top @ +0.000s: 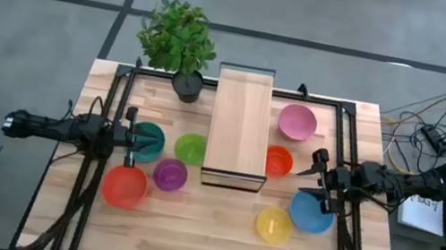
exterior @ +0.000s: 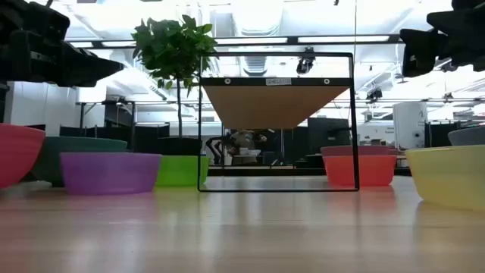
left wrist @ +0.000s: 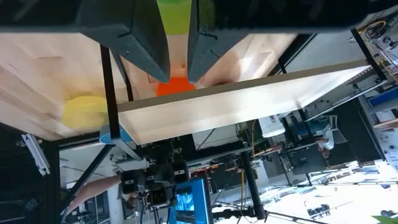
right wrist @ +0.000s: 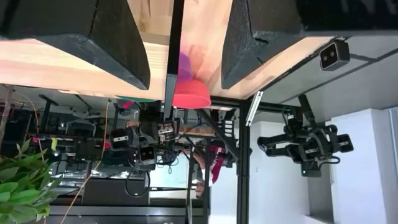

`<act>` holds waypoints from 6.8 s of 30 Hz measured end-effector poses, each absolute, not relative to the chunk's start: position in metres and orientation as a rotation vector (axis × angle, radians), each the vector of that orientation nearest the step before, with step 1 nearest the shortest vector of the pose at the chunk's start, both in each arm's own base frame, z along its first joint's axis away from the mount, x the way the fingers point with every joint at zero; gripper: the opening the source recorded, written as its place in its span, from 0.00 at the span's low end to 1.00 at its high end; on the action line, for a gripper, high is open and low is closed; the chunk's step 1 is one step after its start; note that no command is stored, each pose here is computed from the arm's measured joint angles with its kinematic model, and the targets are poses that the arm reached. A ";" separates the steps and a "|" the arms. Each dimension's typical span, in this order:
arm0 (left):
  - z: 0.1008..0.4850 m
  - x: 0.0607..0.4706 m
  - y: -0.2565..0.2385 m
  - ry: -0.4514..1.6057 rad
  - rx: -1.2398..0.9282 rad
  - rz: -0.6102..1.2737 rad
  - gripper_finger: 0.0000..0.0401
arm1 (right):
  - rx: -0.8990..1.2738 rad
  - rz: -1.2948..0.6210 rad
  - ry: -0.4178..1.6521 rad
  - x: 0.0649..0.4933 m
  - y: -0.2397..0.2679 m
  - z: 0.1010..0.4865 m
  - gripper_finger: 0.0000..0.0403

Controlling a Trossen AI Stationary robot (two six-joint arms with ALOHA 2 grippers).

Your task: Place and stack bowls onto a shelf

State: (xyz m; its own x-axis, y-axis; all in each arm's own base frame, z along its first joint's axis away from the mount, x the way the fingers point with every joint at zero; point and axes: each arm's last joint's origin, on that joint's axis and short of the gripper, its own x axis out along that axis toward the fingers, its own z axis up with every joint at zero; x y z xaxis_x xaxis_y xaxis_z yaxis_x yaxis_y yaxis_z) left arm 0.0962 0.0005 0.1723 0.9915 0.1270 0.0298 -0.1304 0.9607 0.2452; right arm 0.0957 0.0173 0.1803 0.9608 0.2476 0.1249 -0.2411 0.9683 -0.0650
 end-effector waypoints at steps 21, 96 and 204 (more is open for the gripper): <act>0.172 0.096 0.001 -0.013 0.249 0.130 0.10 | -0.049 0.248 -0.132 0.096 0.017 0.180 0.46; 0.205 0.091 0.000 -0.395 -0.682 -0.039 0.10 | 0.420 0.270 -0.233 0.113 0.022 0.207 0.46; 0.343 0.255 -0.082 1.201 -0.244 0.299 0.00 | 0.328 0.422 0.137 0.200 0.067 0.269 0.46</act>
State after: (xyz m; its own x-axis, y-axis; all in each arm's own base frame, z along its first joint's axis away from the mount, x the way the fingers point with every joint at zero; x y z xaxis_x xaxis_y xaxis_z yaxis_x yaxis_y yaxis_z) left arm 0.2553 -0.0818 0.3434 0.3299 0.0980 -0.9389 -0.3541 0.9348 -0.0269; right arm 0.1998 0.0670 0.2688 0.9042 0.4224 -0.0624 -0.3787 0.8608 0.3399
